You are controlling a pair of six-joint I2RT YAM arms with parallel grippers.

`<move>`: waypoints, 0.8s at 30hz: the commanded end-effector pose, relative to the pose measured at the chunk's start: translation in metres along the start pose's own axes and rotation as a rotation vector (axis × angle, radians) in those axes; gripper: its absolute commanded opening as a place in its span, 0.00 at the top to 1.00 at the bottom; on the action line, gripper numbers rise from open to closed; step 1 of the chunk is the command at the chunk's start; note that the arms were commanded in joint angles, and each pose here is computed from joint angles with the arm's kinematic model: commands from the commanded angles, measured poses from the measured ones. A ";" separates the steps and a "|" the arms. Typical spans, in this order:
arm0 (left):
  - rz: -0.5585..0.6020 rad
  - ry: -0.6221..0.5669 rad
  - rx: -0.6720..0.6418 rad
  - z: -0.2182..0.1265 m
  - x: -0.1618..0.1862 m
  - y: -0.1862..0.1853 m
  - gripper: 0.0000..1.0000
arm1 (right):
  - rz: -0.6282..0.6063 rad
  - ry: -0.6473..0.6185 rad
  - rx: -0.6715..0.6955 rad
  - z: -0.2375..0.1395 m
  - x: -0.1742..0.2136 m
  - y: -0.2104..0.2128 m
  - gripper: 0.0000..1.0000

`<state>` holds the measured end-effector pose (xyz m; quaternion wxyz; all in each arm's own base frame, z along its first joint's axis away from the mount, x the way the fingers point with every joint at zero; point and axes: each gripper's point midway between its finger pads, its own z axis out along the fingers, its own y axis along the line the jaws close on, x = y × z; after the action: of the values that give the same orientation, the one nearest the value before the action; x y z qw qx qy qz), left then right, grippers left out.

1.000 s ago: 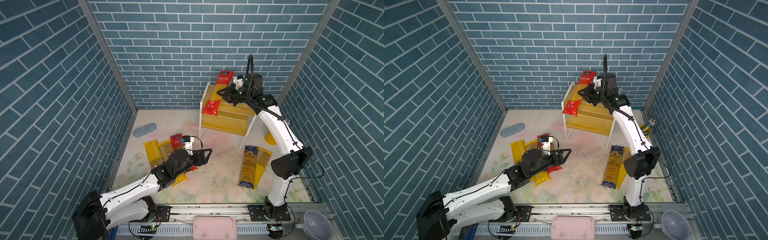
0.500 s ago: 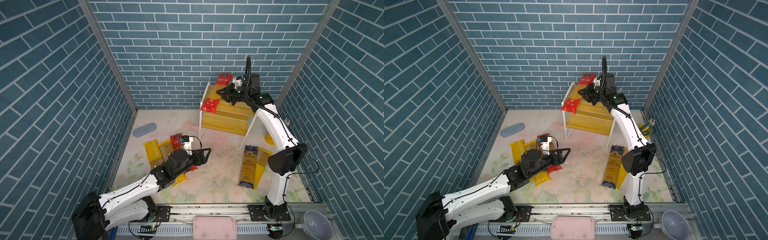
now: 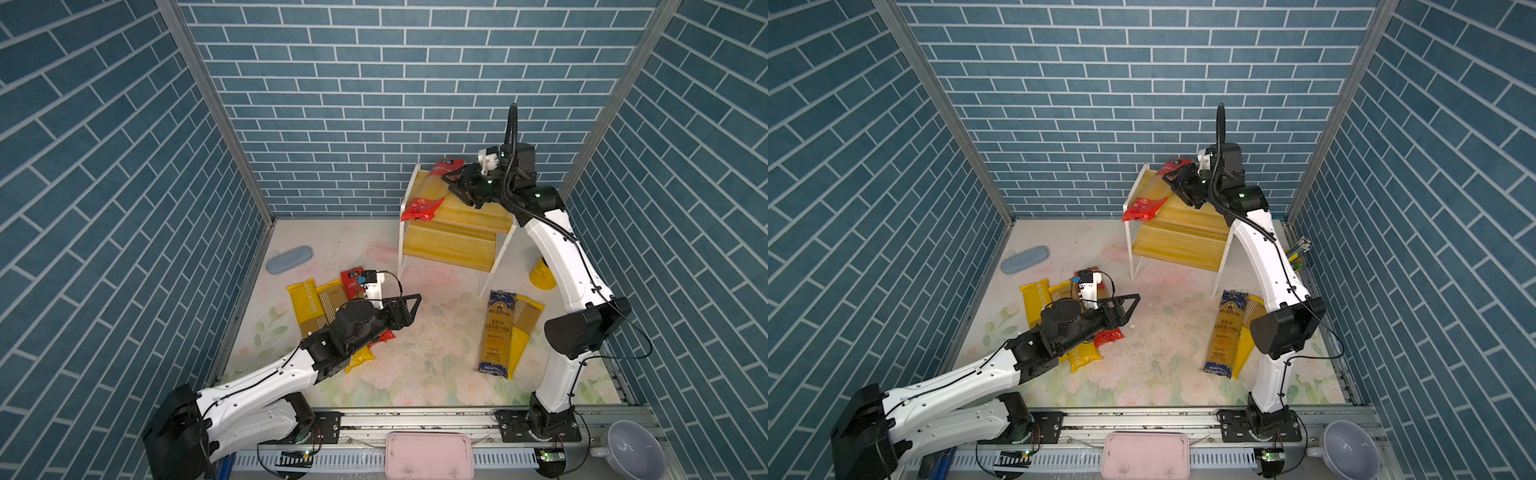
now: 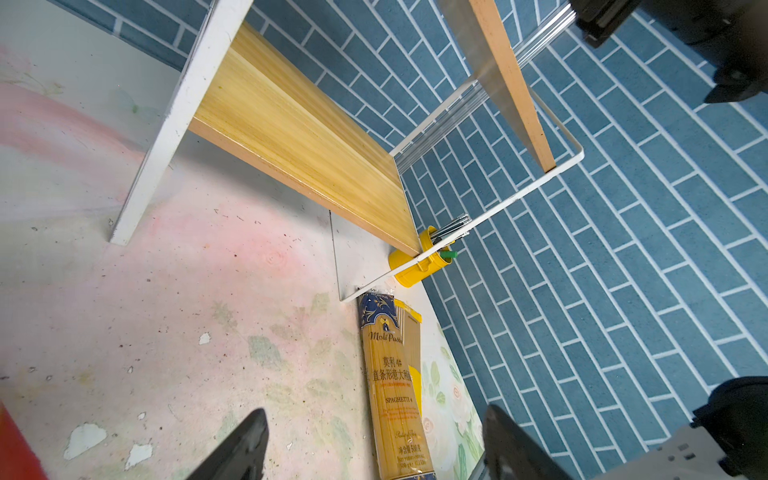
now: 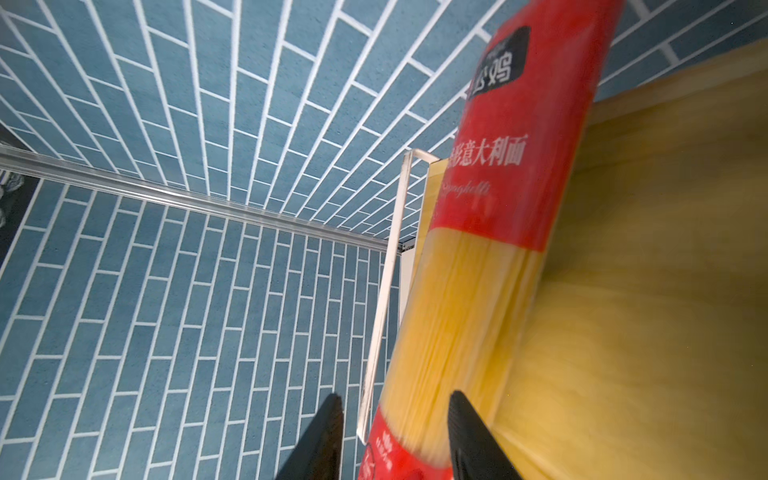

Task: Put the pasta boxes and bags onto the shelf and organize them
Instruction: 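Lower the red bag onto the upper shelf tier with the right gripper, then open the right gripper and draw it back from the shelf toward the bags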

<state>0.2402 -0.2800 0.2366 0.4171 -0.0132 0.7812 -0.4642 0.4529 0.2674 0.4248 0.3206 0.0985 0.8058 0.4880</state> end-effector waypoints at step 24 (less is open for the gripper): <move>0.013 0.005 -0.006 0.001 0.004 0.002 0.18 | -0.083 -0.018 0.272 0.052 -0.016 -0.074 0.65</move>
<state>0.2412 -0.2805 0.2344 0.4167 -0.0135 0.7831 -0.4614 0.5036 0.2561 0.3716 0.3406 0.1230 0.8483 0.3864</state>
